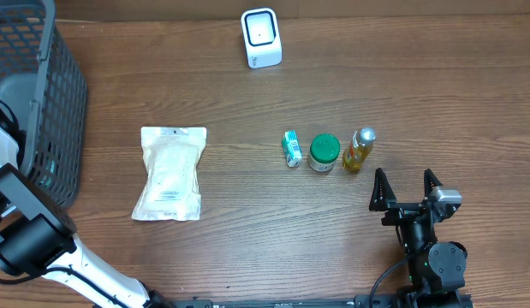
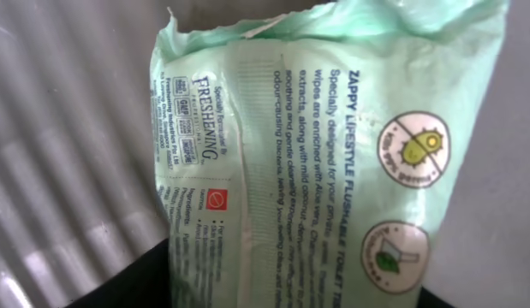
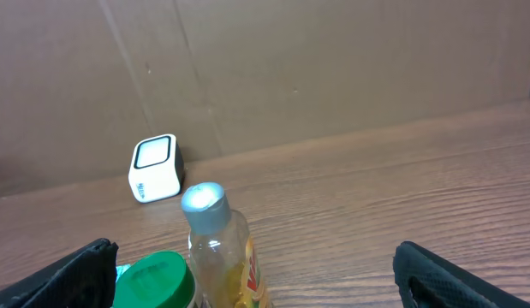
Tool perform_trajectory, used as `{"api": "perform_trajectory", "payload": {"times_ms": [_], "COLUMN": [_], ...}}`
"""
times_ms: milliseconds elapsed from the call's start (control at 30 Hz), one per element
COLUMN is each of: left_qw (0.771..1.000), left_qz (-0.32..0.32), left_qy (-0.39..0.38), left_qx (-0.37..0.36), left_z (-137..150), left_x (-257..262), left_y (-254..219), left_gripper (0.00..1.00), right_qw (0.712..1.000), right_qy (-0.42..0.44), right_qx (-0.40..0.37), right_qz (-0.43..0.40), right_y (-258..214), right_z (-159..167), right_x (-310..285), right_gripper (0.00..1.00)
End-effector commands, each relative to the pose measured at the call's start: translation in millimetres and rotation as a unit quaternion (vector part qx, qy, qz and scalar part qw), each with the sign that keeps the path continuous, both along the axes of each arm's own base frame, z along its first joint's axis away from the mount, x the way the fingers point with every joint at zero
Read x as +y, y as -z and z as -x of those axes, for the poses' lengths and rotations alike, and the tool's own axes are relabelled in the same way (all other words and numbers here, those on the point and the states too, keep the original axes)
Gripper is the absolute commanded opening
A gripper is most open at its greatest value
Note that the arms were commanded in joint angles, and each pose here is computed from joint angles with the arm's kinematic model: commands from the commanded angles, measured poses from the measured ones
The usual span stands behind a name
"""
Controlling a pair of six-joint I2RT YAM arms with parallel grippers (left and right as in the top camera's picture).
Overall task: Scan the item barcode
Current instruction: 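Close the left gripper on the green tissue pack and lift it, then carry the tissue pack up under the white scanner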
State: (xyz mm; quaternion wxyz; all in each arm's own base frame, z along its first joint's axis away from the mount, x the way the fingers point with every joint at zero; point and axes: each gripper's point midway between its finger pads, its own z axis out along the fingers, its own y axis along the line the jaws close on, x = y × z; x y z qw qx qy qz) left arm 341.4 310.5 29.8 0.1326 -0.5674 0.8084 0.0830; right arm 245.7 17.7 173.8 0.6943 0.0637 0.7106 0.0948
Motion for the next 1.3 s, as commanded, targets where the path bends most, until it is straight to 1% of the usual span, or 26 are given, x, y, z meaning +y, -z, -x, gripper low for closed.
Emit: {"api": "perform_trajectory", "payload": {"times_ms": [0,67,267,533,600,667,767,867,900,967,1067,1167,1267], "left_qw": [0.999,0.999,0.999,1.000,0.999,0.996,0.985,0.966,0.958,0.944,0.934,0.927,0.904], "left_qz": [0.038,0.034,0.026,-0.001,-0.003,0.013,0.061,0.103,0.115,0.130,0.147,0.166,0.166], "left_qy": [0.005,0.012,0.017,0.019,0.024,0.035,0.068,0.115,0.138,0.169,0.191,0.211,0.281], "left_qx": [0.023,0.021,0.012,-0.024,-0.045,-0.077,-0.147,-0.207,-0.226,-0.251,-0.264,-0.262,-0.277], "left_z": [8.7,5.8,-7.6,-27.6,-32.8,-40.2,-55.4,-64.3,-66.5,-67.4,-61.0,-53.9,-61.7], "left_x": [-18.8,-16.4,-5.8,8.0,6.8,-2.9,-29.2,-58.4,-68.7,-84.1,-100.9,-120.1,-145.2], "left_y": [27.5,22.6,-14.8,-111.3,-138.8,-164.0,-204.7,-242.0,-254.2,-272.2,-288.6,-295.8,-306.2], "left_gripper": [0.47,0.38,0.33,0.25,0.22,0.20,0.18,0.07,0.04,0.04,0.04,0.04,0.04], "right_qw": [1.000,1.000,1.000,1.000,1.000,1.000,1.000,1.000,1.000,1.000,1.000,1.000,1.000], "right_qy": [0.000,0.000,0.000,0.000,0.000,0.000,0.000,0.000,0.000,0.000,0.000,0.000,0.000], "right_qx": [-0.002,-0.002,-0.002,-0.002,-0.002,-0.002,-0.002,-0.002,-0.002,-0.002,-0.002,-0.002,-0.002], "right_qz": [0.002,0.002,0.002,0.002,0.002,0.002,0.002,0.002,0.002,0.002,0.002,0.002,0.002], "right_y": [1.7,1.7,1.8,1.8,1.7,1.7,1.7,1.7,1.8,1.8,1.8,1.7,1.7], "right_z": [-0.1,-0.1,-0.1,-0.1,-0.1,-0.1,-0.1,-0.1,-0.1,-0.1,-0.1,-0.1,-0.1], "right_x": [-0.1,-0.1,-0.1,-0.1,-0.1,-0.1,-0.1,-0.1,-0.1,-0.1,-0.1,-0.1,-0.1], "right_gripper": [1.00,1.00,1.00,1.00,1.00,1.00,1.00,1.00,1.00,1.00,1.00,1.00,1.00]}}
